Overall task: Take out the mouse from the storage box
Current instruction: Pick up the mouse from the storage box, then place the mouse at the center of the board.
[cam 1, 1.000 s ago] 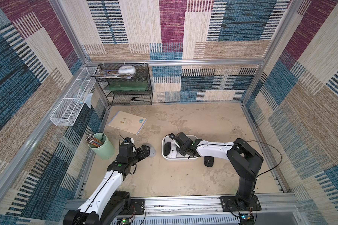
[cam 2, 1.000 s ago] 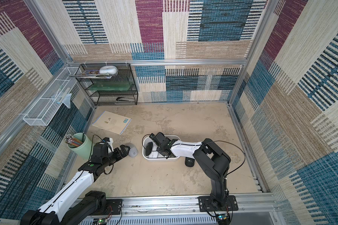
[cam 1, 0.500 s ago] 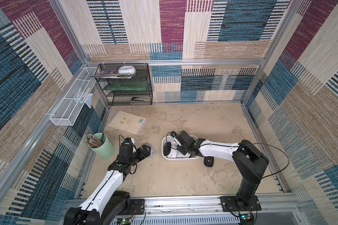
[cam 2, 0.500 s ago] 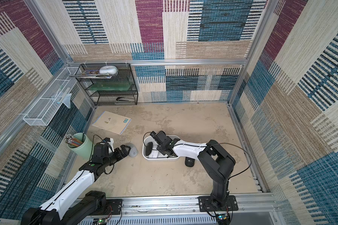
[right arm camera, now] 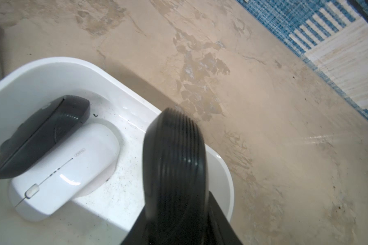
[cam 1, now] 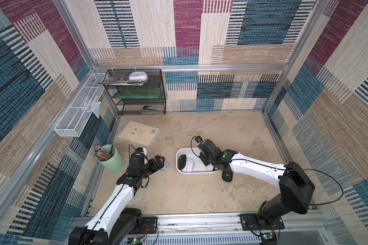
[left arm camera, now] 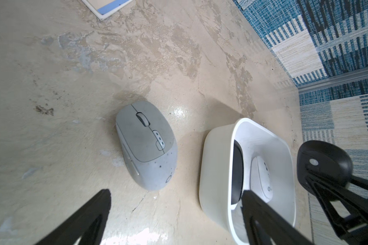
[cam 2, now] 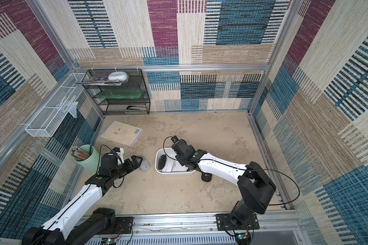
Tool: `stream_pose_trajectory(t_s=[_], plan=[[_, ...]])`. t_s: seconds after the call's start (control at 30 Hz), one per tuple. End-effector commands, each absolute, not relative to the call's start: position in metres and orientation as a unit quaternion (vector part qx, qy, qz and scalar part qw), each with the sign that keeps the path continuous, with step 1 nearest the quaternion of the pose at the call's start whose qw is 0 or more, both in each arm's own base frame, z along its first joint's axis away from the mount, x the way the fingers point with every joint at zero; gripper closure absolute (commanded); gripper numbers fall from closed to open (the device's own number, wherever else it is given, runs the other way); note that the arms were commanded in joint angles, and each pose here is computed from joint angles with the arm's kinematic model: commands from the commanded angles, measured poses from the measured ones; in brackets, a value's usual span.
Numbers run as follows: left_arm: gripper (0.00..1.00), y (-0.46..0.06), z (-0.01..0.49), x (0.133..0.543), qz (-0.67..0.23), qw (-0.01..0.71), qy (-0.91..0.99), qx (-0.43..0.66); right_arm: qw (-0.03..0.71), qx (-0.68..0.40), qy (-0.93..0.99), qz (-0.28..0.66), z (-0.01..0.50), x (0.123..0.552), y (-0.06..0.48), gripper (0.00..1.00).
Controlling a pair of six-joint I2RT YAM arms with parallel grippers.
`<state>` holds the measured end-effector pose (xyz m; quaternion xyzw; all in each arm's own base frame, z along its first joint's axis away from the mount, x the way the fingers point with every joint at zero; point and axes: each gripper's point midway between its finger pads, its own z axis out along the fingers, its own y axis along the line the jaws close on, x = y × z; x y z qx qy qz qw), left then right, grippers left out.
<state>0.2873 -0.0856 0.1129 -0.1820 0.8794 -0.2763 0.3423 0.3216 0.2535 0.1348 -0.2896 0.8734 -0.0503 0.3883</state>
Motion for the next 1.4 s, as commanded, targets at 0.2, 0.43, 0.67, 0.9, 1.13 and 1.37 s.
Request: stream_pose_trajectory(t_s=[0.2,0.43,0.67,0.9,1.13,1.37], plan=[[0.01,-0.096,0.122,0.288,-0.283,0.337,0.883,-0.163,0.365,-0.122,0.917,-0.105,0.138,0.334,0.158,0.75],[0.01,-0.106,0.133,0.287,-0.275,0.339,0.889,-0.138,0.308,-0.028,0.947,-0.090,0.104,0.338,0.113,0.72],[0.01,-0.107,0.129,0.285,-0.262,0.335,0.895,-0.135,0.271,0.002,0.955,-0.121,0.081,0.340,0.088,0.73],[0.01,-0.108,0.129,0.286,-0.258,0.337,0.896,-0.131,0.249,0.007,0.957,-0.150,0.065,0.352,0.081,0.73],[0.01,-0.104,0.126,0.282,-0.250,0.339,0.897,-0.136,0.230,0.006,0.956,-0.184,0.055,0.356,0.075,0.71],[0.01,-0.102,0.125,0.281,-0.249,0.342,0.895,-0.141,0.220,-0.001,0.957,-0.189,0.046,0.355,0.078,0.65]])
